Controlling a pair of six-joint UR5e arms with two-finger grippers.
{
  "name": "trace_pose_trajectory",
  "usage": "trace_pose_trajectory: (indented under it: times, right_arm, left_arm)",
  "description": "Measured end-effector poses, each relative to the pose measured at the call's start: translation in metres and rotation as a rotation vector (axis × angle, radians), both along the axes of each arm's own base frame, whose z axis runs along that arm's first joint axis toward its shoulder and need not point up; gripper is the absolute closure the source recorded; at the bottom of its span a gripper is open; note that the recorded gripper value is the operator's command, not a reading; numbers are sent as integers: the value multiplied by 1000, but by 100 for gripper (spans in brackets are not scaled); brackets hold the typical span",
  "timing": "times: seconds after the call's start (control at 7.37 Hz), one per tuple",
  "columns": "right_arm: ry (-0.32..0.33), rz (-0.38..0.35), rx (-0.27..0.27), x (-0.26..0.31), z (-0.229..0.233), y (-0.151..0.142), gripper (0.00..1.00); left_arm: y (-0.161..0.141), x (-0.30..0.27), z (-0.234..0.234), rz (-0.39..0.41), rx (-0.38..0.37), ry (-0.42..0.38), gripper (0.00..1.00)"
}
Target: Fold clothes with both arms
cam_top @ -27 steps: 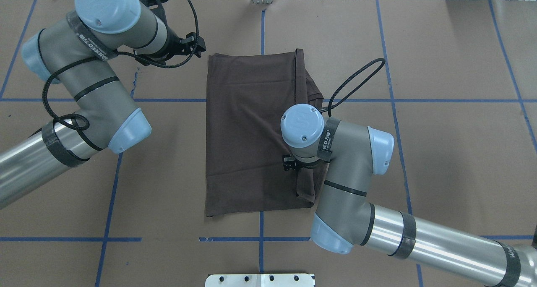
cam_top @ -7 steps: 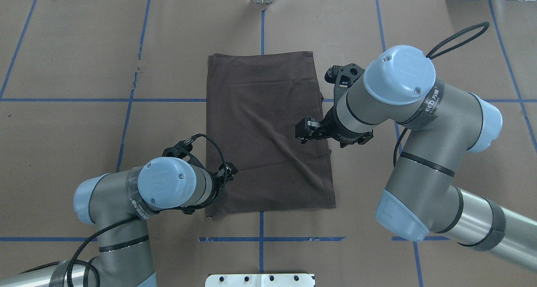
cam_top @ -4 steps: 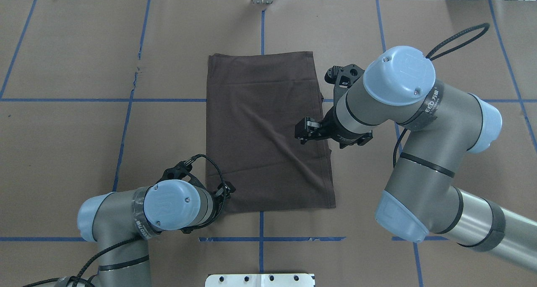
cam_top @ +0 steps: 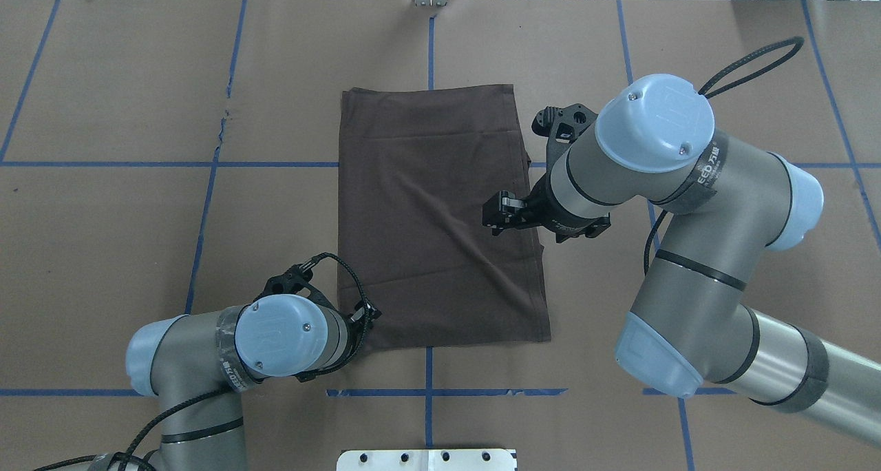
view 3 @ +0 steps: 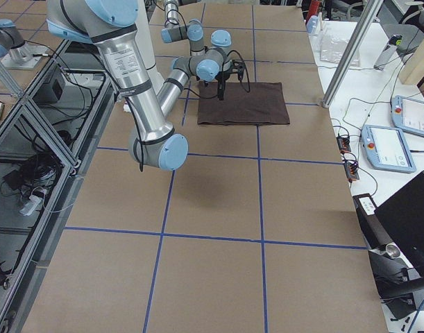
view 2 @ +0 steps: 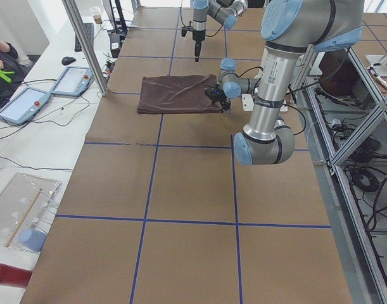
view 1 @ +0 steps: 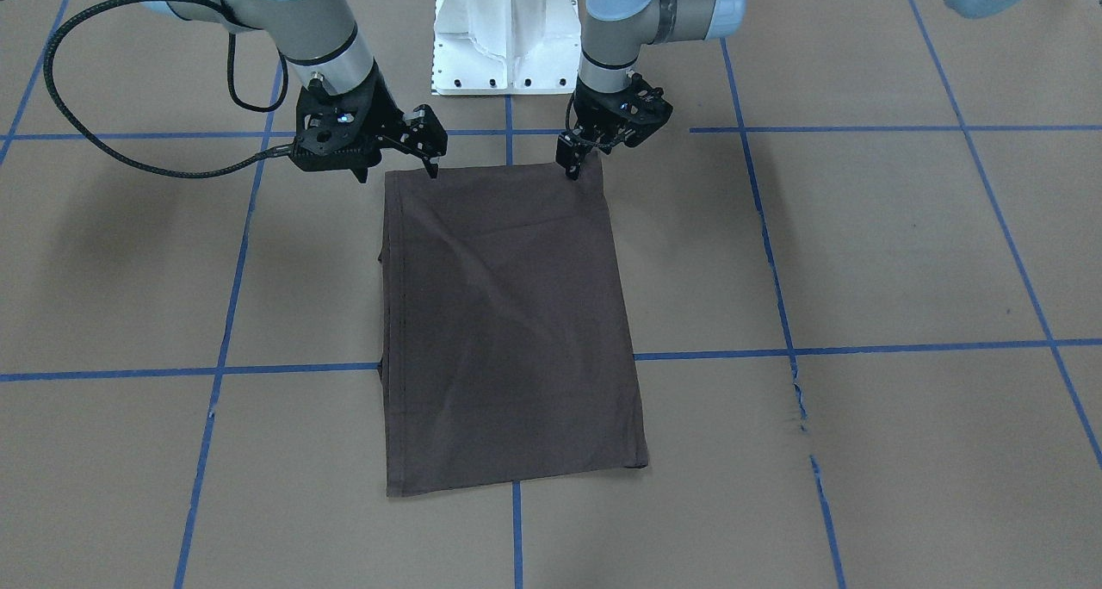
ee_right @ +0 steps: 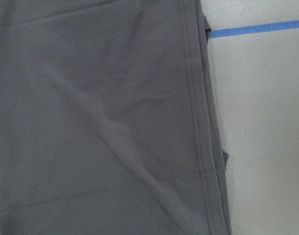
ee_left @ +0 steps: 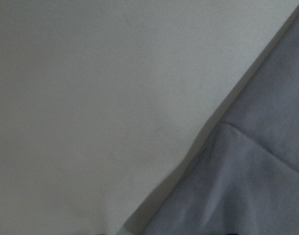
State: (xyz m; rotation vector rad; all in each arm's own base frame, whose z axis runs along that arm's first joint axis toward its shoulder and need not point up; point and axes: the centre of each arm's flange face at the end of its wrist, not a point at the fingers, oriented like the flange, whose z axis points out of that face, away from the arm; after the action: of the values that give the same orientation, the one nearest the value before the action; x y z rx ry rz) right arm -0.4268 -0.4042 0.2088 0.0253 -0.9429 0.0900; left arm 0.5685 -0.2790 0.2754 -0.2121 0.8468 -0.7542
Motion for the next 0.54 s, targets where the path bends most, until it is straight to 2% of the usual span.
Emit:
trace_pose_trajectory:
  times: [0.41,0.54]
  right_arm:
    - [-2,1,1,1,-1,0,0]
    - [-2,1,1,1,-1,0,0]
  left_arm:
    - [-2,0,1,-8,5,-4,59]
    - [-1,0,0,-7,5,-4,75]
